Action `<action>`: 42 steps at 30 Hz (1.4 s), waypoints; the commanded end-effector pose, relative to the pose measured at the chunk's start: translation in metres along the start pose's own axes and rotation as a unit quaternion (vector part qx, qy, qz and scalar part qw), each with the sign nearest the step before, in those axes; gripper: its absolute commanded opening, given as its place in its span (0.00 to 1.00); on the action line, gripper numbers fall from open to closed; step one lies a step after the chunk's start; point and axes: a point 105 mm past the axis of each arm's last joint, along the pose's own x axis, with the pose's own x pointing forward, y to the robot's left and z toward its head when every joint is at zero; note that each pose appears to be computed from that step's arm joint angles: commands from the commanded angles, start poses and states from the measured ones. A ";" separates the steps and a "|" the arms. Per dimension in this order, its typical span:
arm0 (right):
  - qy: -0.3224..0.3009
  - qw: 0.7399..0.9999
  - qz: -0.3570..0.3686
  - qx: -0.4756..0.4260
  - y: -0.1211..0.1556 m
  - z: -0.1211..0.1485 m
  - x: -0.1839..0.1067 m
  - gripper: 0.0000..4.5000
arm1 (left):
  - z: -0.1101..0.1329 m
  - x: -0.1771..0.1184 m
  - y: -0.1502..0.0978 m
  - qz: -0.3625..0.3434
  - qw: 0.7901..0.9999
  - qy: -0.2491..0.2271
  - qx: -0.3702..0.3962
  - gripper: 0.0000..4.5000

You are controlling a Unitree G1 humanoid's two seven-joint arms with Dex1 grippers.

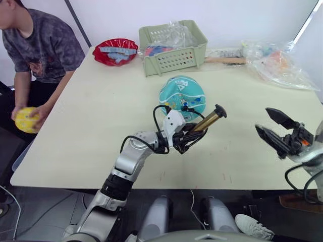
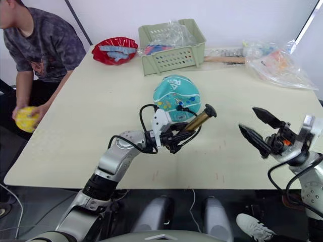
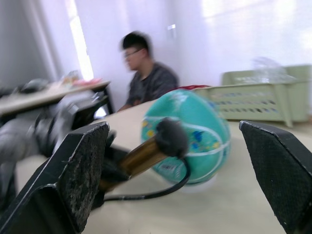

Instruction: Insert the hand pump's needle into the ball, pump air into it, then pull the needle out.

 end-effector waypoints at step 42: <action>0.012 0.960 -0.057 0.275 0.036 -0.043 0.089 1.00 | -0.001 0.003 -0.014 -0.040 0.997 -0.058 -0.025 0.22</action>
